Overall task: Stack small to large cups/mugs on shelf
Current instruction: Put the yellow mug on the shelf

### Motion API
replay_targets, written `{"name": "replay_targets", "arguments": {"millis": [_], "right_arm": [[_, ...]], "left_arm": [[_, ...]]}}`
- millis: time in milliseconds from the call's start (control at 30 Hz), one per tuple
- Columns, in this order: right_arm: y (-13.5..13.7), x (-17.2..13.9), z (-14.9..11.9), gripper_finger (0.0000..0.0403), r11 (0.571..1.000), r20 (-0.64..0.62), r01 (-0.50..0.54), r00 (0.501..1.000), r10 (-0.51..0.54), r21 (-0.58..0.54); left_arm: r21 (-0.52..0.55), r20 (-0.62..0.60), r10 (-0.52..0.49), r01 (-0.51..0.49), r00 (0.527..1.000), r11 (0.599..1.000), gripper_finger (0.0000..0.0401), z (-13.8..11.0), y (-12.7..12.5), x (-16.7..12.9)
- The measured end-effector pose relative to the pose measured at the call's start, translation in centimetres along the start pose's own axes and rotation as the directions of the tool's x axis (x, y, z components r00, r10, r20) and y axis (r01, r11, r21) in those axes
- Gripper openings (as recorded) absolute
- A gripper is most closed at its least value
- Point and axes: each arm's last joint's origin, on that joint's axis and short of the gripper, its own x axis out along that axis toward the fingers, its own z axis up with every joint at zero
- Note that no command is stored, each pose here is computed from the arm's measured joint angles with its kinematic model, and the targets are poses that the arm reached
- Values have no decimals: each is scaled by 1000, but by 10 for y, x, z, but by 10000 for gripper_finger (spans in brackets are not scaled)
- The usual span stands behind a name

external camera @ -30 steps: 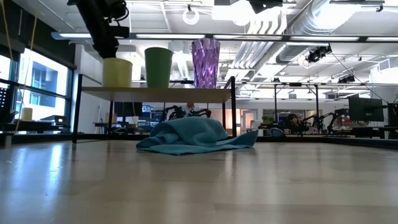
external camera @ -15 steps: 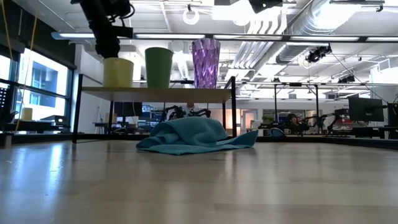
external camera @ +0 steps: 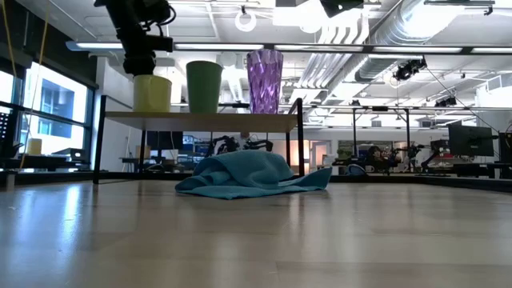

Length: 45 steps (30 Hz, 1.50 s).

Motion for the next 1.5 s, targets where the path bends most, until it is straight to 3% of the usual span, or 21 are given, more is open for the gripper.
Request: {"name": "replay_targets", "arguments": {"millis": [367,667,1500], "right_arm": [[0,0,0,128,1000,0,0,1000,0,0],[0,0,0,128,1000,4,1,1000,-1,0],[1,1,0,128,1000,7,-27,1000,27,8]], "left_arm": [[16,-8,22,-22,1000,1000,50,1,-1,-1],[104,1,54,-54,999,993,51,9,-9,-3],[85,-7,47,-47,999,995,95,12,-9,4]]}}
